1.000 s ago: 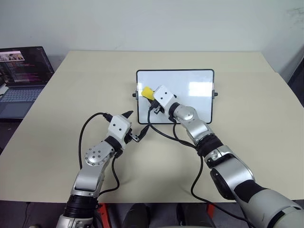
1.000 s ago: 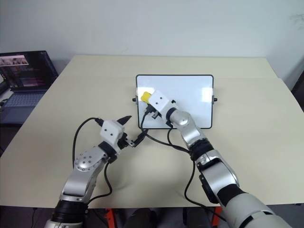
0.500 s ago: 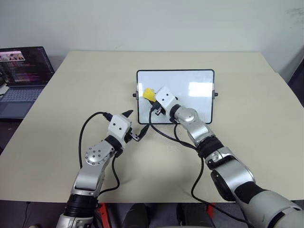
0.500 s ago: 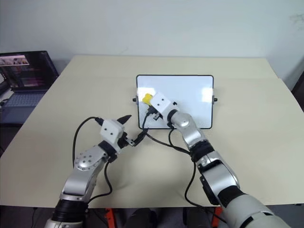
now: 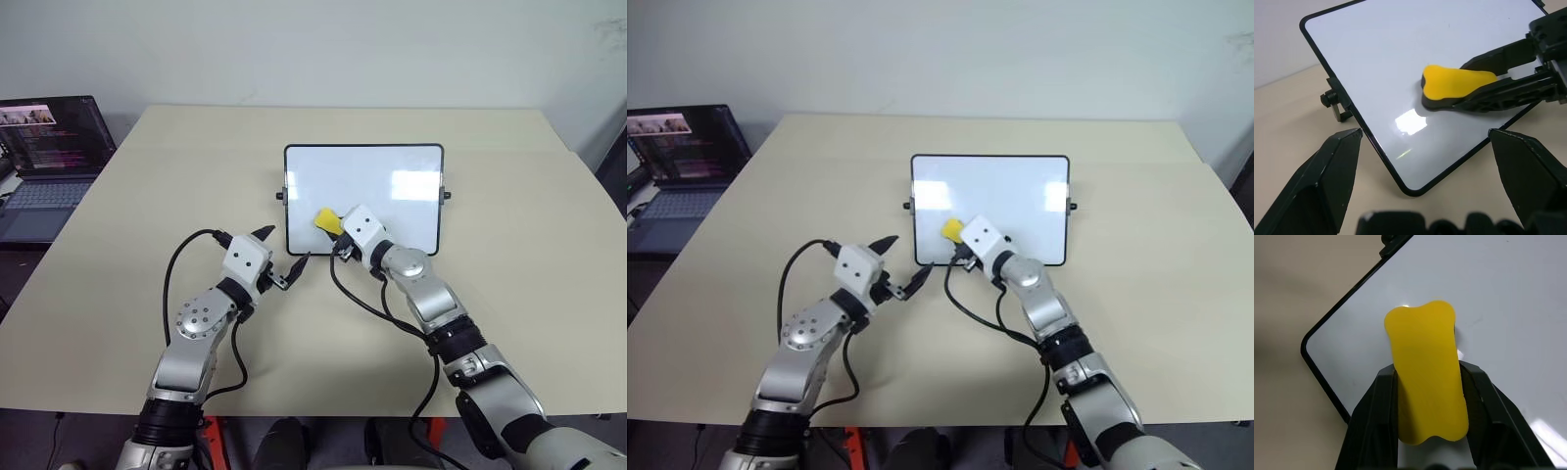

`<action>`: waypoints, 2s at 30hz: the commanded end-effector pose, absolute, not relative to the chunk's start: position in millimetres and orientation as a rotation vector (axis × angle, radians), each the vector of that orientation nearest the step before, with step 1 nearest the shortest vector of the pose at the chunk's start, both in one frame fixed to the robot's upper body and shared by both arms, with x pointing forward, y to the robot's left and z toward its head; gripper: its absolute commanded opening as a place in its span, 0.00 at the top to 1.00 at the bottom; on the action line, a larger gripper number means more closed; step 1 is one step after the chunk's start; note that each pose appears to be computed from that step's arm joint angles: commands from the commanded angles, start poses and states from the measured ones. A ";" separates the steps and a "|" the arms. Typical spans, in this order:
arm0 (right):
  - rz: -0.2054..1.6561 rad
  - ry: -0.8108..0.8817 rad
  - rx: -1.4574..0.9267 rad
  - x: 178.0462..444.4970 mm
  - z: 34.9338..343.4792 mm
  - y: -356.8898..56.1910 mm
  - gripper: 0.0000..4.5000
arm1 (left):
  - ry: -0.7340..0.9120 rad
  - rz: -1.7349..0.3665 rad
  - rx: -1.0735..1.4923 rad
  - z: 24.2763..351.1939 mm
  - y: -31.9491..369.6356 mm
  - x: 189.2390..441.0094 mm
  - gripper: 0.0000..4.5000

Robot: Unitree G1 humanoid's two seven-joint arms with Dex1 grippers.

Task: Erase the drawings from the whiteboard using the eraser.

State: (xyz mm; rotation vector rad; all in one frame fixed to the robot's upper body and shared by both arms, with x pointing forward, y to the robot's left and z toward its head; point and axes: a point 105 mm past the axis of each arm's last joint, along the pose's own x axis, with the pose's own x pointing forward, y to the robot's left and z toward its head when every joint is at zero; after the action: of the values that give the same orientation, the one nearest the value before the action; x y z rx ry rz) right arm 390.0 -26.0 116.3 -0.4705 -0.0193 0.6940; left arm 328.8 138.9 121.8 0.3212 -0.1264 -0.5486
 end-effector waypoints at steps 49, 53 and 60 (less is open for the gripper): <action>-0.085 0.295 -0.188 310.1 112.0 -250.5 0.69 | 0.106 -1.288 0.353 150.4 78.2 274.1 0.00; -0.109 0.304 -0.159 315.6 112.5 -254.5 0.69 | 0.090 -1.299 0.389 149.6 75.1 275.7 0.00; -0.106 0.316 -0.124 325.2 113.1 -250.8 0.69 | 0.085 -1.295 0.441 142.1 76.5 279.5 0.00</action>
State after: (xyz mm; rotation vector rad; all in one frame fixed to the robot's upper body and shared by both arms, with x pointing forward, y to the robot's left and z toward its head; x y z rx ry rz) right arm 322.4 -250.6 103.4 -0.1284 0.3489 -0.1028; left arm 279.8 78.6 136.4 0.4108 0.1259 -1.2888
